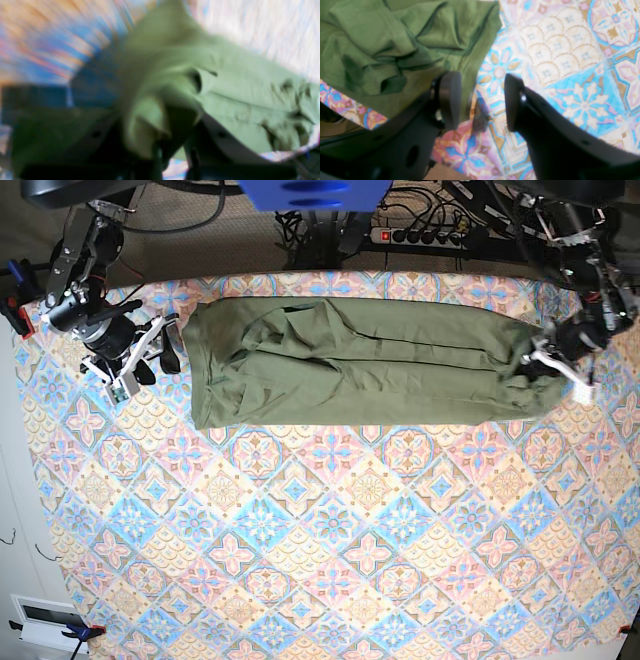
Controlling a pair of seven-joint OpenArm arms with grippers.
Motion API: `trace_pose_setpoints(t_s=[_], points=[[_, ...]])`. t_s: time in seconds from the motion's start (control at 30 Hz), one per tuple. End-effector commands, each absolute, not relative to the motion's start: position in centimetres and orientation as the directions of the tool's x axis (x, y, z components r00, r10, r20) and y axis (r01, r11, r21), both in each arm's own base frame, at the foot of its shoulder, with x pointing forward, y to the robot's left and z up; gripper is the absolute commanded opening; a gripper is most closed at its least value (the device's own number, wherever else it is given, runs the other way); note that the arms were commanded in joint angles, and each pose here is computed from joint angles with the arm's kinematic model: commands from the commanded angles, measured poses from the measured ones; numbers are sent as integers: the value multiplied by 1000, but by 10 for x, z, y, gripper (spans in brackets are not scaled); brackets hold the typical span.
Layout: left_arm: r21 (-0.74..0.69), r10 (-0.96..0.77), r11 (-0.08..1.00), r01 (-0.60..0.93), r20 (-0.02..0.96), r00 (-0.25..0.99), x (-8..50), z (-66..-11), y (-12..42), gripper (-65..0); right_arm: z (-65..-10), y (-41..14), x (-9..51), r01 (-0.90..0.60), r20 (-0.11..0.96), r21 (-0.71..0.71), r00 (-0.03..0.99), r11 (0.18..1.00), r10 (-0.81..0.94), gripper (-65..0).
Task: Layout the t-shirt on the table in an organized manner, then fold the t-shirt properly
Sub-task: 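Grasp the other strip end with the left gripper and fold it toward the middle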
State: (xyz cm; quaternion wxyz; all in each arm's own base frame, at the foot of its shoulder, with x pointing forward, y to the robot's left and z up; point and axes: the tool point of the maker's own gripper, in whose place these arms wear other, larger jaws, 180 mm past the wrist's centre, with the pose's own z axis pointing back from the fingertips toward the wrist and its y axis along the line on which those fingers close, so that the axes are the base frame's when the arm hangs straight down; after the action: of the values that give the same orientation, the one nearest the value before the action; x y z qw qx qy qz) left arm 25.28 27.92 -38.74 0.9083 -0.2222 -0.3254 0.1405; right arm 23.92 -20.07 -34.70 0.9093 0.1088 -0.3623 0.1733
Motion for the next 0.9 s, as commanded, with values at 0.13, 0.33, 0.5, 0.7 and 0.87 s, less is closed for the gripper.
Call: trace_pose_setpoints(t_s=[0.13, 0.33, 0.5, 0.7, 0.87], points=[[-593, 463, 804, -37, 586, 664, 285, -365, 238, -649, -335, -201, 246, -406, 729, 55, 641, 912, 241, -379], [-665, 463, 746, 17, 538, 704, 292, -377, 173, -649, -334, -202, 246, -404, 730, 53, 640, 913, 240, -379], [-710, 481, 704, 30, 507, 715, 291, -380, 143, -649, -333, -204, 246, -399, 730, 50, 641, 916, 239, -379], [-720, 489, 693, 24, 494, 719, 288, -382, 140, -648, -333, -204, 246, -399, 730, 50, 641, 916, 239, -379], [-745, 487, 666, 40, 475, 733, 276, -377, 133, -574, -334, -204, 246, -399, 729, 50, 642, 916, 239, -379]])
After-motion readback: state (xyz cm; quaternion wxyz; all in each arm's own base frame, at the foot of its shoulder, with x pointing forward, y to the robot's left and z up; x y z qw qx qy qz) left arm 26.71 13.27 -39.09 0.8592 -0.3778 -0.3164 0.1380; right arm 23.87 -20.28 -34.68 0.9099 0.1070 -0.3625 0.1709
